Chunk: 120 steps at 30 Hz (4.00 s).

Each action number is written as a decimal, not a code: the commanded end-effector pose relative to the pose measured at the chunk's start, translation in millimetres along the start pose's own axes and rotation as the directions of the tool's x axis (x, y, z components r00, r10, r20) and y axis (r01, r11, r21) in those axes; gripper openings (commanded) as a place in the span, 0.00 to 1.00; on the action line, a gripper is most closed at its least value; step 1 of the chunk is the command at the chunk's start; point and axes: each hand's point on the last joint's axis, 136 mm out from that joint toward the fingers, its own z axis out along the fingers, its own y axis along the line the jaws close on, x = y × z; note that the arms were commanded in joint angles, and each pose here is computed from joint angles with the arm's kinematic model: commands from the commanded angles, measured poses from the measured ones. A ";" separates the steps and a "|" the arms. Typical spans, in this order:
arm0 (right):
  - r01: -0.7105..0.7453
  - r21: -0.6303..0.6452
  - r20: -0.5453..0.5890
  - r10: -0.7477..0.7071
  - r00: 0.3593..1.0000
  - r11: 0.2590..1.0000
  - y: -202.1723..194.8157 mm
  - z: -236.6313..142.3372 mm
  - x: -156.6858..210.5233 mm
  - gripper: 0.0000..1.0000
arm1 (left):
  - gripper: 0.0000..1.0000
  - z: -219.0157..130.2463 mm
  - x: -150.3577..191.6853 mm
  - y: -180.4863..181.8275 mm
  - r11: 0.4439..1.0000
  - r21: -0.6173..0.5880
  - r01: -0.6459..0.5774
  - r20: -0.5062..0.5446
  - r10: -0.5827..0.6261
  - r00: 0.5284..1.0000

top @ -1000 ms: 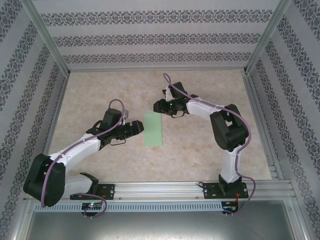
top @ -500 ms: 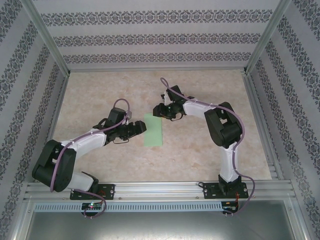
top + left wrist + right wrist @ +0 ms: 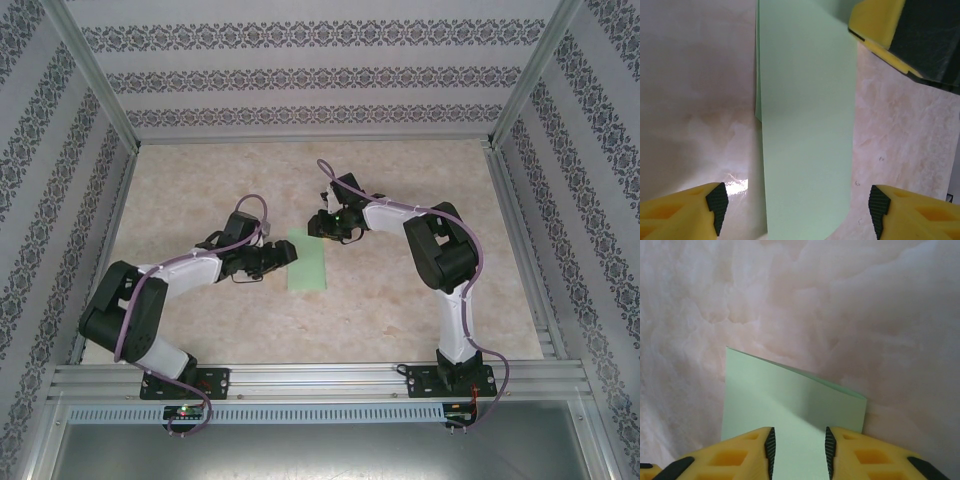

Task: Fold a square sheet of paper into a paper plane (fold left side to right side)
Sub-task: Third fold the triangle at the center of the table.

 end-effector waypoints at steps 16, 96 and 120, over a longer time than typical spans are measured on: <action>0.002 0.066 -0.061 0.002 0.998 0.998 -13.8 11.5 16.1 0.32 | 0.70 18.5 -5.6 -8.7 0.998 0.063 0.022 -0.053 -0.019 0.998; 0.879 0.356 -0.004 -0.939 0.343 0.319 70.8 -36.1 165.8 0.75 | 0.00 15.5 11.7 -20.0 0.996 0.021 0.088 -0.095 -0.085 0.992; 0.887 0.323 0.009 -0.938 0.347 0.331 80.4 -25.6 163.7 0.00 | 0.15 13.9 11.5 -19.8 0.998 -0.009 0.062 -0.081 -0.062 0.995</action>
